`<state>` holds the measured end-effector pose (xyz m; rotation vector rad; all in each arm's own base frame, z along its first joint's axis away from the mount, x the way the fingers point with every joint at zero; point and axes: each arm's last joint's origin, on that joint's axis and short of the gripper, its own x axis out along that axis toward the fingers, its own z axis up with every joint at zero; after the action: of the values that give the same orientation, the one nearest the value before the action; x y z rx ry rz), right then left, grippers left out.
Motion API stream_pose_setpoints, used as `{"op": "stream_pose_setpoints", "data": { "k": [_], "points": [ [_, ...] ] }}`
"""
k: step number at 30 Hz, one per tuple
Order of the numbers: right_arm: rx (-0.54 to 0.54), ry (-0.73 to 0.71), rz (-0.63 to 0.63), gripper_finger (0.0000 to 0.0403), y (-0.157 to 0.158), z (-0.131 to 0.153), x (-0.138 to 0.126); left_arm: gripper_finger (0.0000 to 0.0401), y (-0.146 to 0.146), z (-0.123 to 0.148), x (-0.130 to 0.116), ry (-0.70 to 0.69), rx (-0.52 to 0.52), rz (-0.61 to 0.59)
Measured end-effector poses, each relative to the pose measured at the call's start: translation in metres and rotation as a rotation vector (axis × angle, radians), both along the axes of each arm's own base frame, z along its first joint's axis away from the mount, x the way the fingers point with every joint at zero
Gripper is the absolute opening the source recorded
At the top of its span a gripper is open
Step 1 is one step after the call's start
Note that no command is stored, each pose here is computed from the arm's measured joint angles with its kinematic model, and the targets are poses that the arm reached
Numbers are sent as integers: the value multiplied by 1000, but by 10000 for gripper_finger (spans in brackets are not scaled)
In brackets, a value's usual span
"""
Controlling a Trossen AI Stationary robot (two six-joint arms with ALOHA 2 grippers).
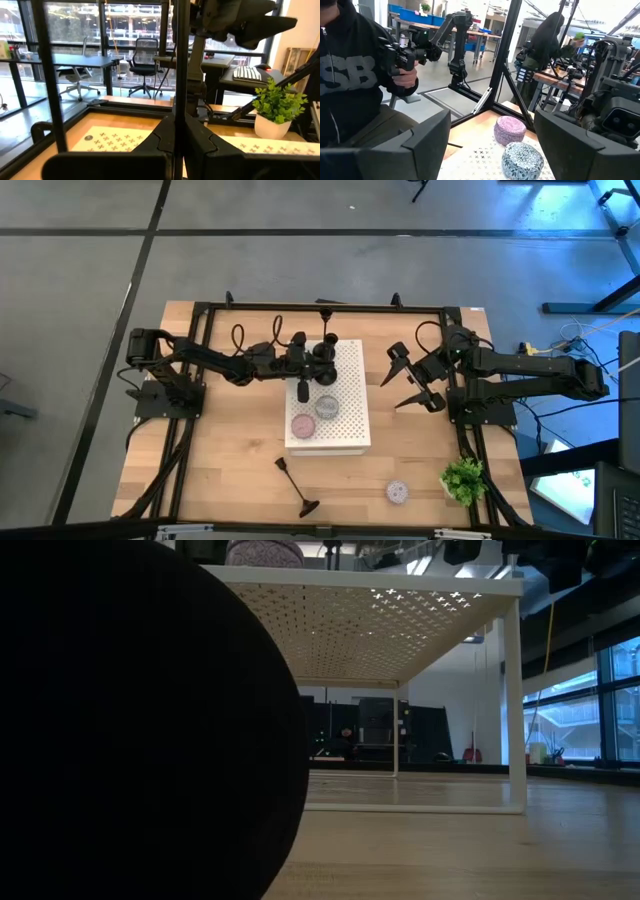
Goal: Pick & Place candle stick holders
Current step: Put the top black candle holder on the shelf
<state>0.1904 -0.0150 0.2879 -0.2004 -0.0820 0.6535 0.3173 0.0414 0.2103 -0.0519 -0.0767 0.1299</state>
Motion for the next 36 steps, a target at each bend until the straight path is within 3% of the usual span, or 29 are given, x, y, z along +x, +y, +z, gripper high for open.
{"op": "stream_pose_setpoints", "data": {
  "k": [15,28,36],
  "points": [
    [0,0,0,288,0,0,0,18,-3,-1,0,5,-1,-8],
    [3,2,0,288,0,0,0,99,-4,-5,1,49,-9,40],
    [3,2,0,288,0,0,0,106,-6,-5,1,53,-9,36]
  ]
}}
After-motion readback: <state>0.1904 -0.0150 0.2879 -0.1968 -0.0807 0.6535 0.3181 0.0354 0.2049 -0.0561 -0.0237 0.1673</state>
